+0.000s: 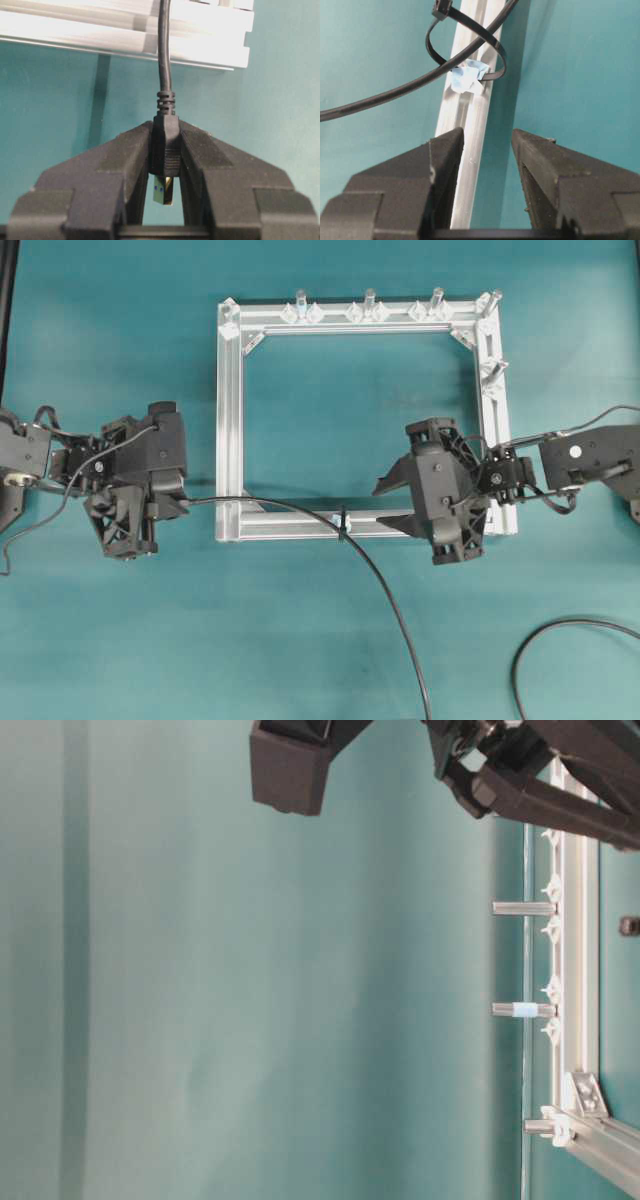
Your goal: Insert the wire through the string loop located in the center.
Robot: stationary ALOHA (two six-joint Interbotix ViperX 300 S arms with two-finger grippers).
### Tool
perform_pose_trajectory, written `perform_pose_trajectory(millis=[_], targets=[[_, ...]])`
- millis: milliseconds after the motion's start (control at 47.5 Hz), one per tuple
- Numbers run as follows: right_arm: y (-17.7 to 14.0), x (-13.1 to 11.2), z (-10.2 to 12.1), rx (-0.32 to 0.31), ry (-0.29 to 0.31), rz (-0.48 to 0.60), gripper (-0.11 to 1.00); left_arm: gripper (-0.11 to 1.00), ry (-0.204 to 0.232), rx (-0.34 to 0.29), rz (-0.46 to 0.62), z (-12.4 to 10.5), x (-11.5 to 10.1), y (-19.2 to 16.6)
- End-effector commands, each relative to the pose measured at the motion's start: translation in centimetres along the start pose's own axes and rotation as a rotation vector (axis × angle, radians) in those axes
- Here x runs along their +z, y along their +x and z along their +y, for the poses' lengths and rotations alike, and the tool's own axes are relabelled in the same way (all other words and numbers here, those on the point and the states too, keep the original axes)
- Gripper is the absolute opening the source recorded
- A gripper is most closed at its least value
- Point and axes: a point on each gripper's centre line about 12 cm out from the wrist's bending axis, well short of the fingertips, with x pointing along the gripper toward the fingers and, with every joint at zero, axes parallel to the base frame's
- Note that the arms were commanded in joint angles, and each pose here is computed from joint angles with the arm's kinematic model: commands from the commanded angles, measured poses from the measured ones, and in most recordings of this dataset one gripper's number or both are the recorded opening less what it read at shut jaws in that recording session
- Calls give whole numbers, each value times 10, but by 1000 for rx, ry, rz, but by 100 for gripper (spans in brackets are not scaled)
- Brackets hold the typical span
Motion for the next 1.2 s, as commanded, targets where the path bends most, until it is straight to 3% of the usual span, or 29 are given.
perform_pose_trajectory(millis=[0, 84, 211, 337, 758, 1053, 1179], targets=[[-5, 13, 1, 3, -2, -43, 46, 18, 0, -10, -27, -3, 8, -4], [-5, 13, 1, 3, -1, -44, 46, 21, 5, -10, -32, -4, 10, -4], [-5, 13, 1, 3, -2, -44, 46, 54, 24, -11, -41, -5, 13, -5], [-5, 14, 1, 3, -2, -44, 46, 47, 46, -17, -51, -7, 15, -7], [-23, 34, 0, 2, -3, -121, 46, 47, 88, -47, -175, -12, 30, -38], [-43, 44, -3, -5, 2, -175, 46, 47, 167, -53, -246, -14, 36, -56], [-50, 47, -4, -10, 5, -195, 46, 46, 169, -49, -272, -12, 38, -62]])
